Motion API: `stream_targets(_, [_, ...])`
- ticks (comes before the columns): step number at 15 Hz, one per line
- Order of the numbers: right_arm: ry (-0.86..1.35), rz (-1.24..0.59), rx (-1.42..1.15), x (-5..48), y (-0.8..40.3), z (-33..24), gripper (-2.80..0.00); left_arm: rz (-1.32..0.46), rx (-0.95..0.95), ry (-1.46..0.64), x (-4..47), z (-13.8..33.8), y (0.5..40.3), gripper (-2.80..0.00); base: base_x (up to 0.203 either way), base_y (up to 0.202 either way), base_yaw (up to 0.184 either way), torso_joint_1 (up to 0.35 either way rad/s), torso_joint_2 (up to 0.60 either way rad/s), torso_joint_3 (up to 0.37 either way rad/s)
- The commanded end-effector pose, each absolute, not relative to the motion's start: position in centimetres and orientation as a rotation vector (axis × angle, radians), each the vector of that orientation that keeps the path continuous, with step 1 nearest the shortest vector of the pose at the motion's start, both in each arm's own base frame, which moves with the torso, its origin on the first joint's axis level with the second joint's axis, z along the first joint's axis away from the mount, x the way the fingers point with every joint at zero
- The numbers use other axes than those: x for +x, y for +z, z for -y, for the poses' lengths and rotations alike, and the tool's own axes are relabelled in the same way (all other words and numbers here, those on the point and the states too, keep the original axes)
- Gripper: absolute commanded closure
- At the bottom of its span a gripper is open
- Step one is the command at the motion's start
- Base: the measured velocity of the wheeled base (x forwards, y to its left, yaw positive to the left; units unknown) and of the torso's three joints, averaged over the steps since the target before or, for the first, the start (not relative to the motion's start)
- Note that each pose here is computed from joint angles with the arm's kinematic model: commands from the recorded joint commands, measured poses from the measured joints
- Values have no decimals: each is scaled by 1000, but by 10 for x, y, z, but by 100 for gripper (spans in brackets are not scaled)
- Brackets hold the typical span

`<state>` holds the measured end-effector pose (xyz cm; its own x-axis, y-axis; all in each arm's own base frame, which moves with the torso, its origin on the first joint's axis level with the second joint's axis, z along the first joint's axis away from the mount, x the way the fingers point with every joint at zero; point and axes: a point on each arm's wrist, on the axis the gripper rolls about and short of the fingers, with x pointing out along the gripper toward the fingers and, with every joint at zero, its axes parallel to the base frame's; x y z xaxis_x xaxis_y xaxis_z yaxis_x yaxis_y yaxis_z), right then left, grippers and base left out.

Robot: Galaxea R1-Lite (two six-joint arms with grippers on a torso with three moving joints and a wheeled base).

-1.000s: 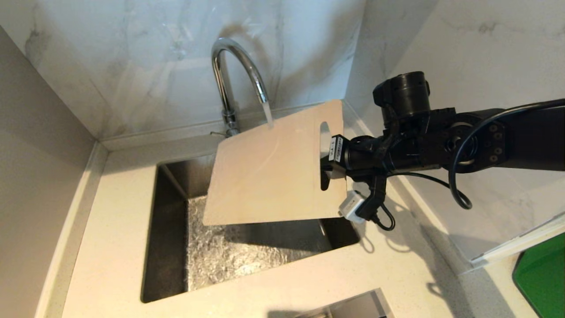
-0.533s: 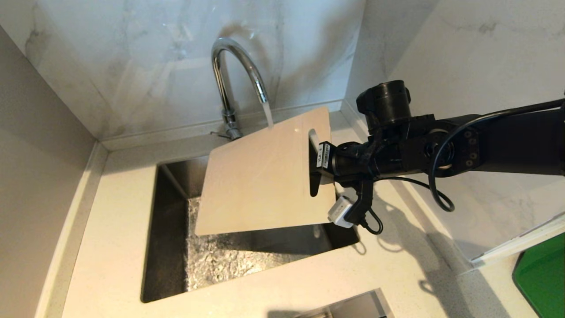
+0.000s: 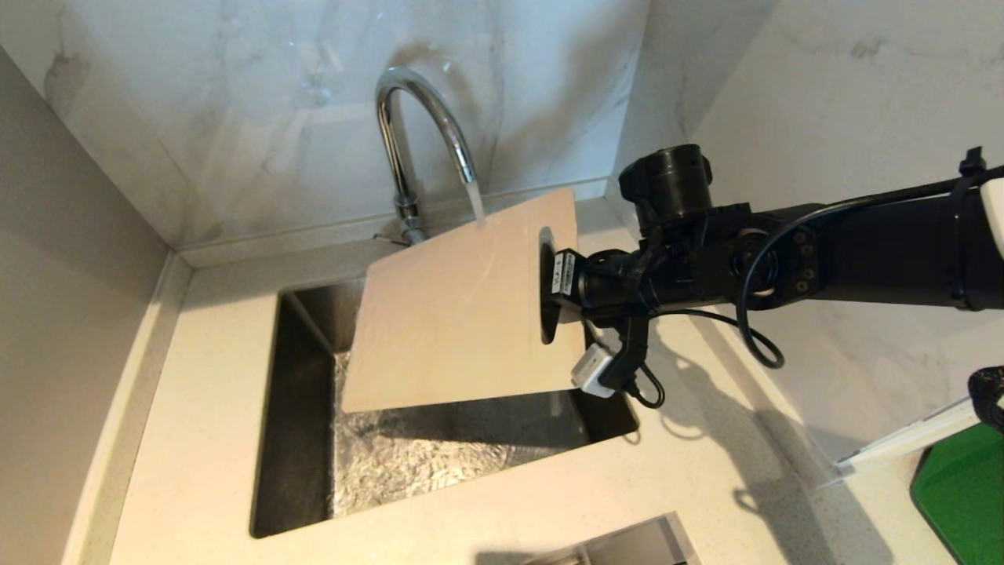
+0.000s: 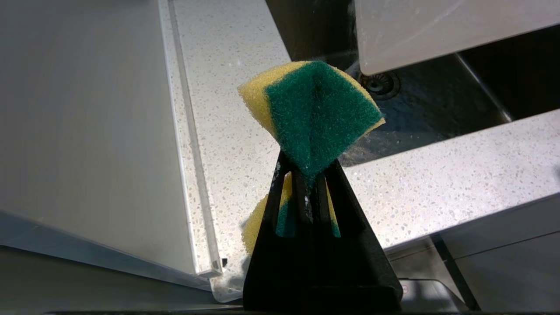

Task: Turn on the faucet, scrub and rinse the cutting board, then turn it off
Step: Scrub the cutting board underwater

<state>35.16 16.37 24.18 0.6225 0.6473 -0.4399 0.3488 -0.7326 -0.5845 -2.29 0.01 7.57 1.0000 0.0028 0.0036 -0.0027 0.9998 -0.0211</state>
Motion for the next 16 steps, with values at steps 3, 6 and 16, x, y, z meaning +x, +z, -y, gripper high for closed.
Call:
stream_targets(3, [916, 807, -2405, 356, 236, -170, 0, 2, -21, 3, -23, 0, 75, 0, 0, 0, 0, 0, 0, 0])
stream_targets(6, [934, 805, -2402, 354, 234, -171, 0, 3, -21, 3, -23, 0, 75, 0, 0, 0, 0, 0, 0, 0])
stream_targets(16, [997, 821, -2369, 301, 238, -148, 0, 3, -20, 3, -23, 0, 75, 0, 0, 0, 0, 0, 0, 0])
